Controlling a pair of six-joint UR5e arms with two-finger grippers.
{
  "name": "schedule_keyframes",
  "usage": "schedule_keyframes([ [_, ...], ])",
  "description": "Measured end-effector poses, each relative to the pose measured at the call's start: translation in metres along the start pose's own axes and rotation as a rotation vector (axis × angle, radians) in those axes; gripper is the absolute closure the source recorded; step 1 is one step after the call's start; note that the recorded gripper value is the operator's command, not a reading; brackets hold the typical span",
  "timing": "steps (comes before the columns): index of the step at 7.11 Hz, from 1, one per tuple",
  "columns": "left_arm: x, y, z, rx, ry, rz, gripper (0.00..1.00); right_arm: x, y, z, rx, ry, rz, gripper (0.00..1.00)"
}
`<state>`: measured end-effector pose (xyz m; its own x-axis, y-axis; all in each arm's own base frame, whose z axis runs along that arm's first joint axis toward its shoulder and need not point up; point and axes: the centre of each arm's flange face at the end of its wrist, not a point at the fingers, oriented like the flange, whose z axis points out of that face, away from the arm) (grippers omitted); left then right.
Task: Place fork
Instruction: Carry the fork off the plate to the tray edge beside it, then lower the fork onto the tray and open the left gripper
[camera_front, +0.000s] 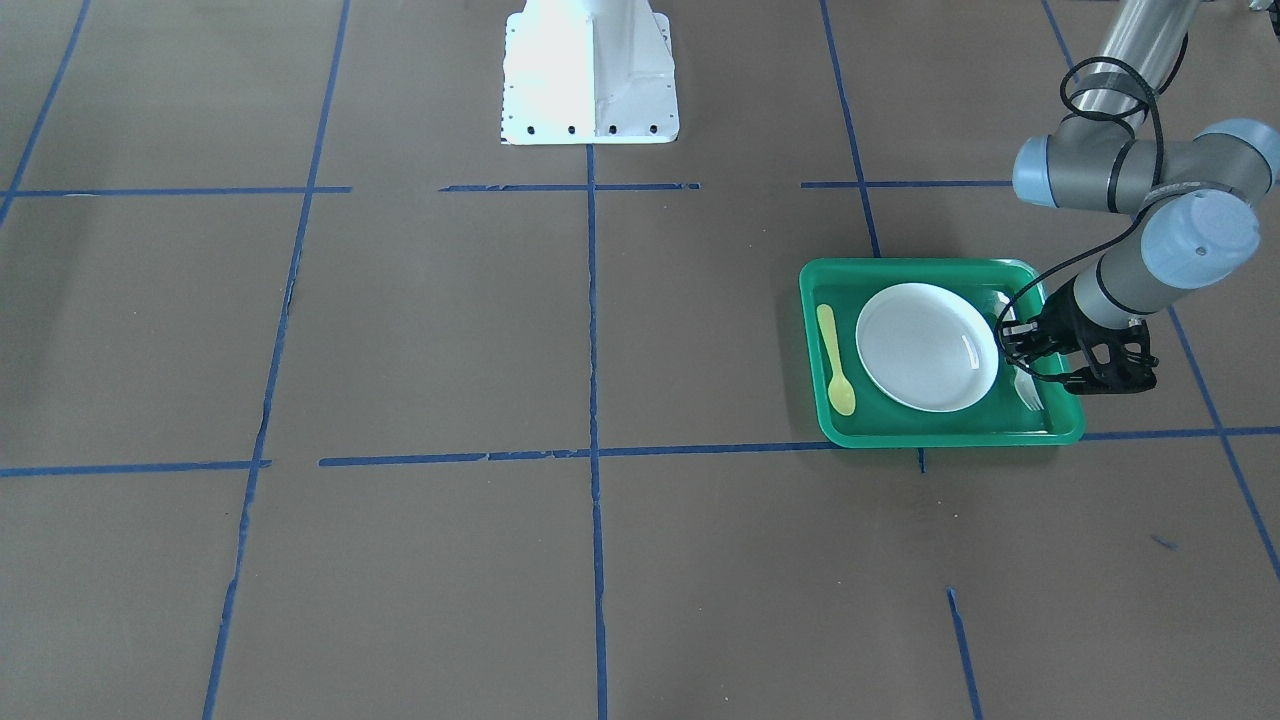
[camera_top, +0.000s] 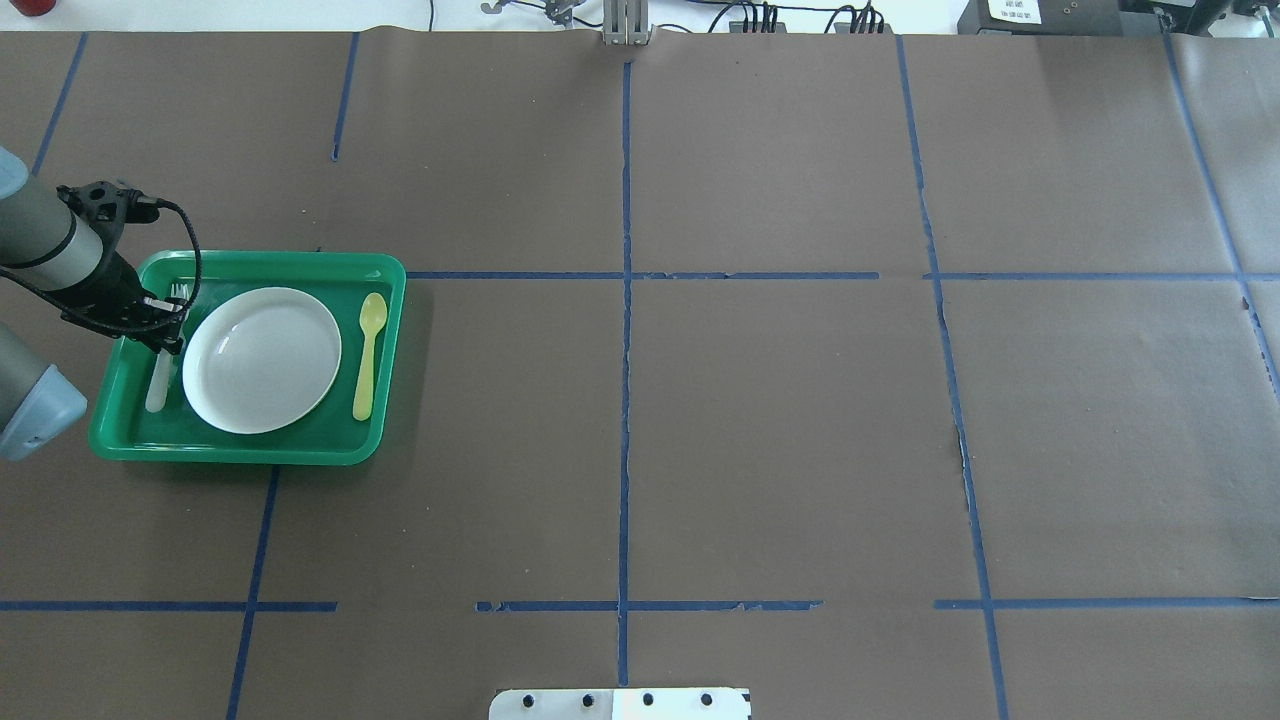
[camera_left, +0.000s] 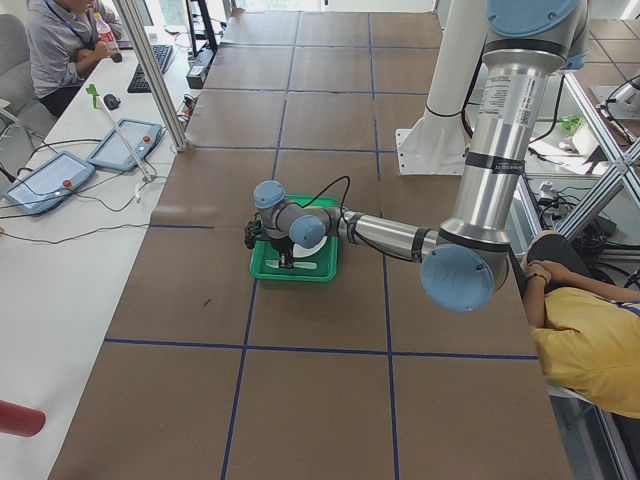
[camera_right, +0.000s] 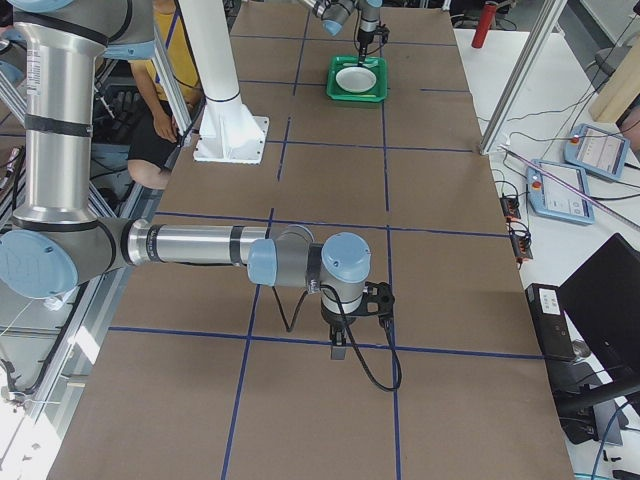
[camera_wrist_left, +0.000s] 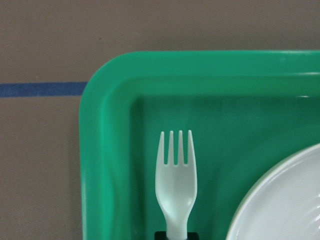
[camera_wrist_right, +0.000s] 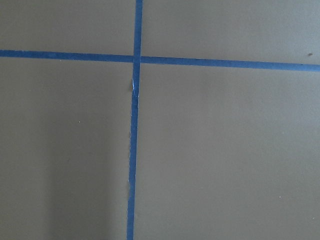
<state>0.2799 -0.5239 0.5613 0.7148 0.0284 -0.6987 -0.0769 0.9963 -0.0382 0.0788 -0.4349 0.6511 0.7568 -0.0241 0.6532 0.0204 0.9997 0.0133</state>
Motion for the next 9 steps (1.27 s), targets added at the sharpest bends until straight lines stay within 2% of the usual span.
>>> schedule_keyframes([
  [1,-0.001,0.001,0.001,-0.002,-0.001,0.005,0.37,0.000,0.000,0.000,0.000,0.000,0.000,0.00],
  [2,-0.003,0.002,0.001,-0.002,0.000,0.008,0.47,0.000,0.000,0.000,0.000,0.000,0.001,0.00],
  [3,-0.006,0.001,-0.005,0.007,0.002,0.009,0.47,0.000,0.000,0.000,0.000,0.000,0.001,0.00],
  [4,-0.015,-0.007,-0.027,0.042,0.010,0.009,0.39,0.000,0.000,0.000,0.000,0.000,0.001,0.00],
  [5,-0.027,-0.016,-0.062,0.098,0.021,0.002,0.13,0.000,0.000,0.000,0.000,0.000,0.001,0.00],
  [7,-0.062,-0.022,-0.129,0.183,0.011,0.020,0.05,0.000,0.000,0.000,0.000,0.000,0.001,0.00],
  [9,-0.139,-0.013,-0.172,0.200,-0.053,0.126,0.01,0.000,0.000,0.000,0.000,0.000,0.001,0.00],
])
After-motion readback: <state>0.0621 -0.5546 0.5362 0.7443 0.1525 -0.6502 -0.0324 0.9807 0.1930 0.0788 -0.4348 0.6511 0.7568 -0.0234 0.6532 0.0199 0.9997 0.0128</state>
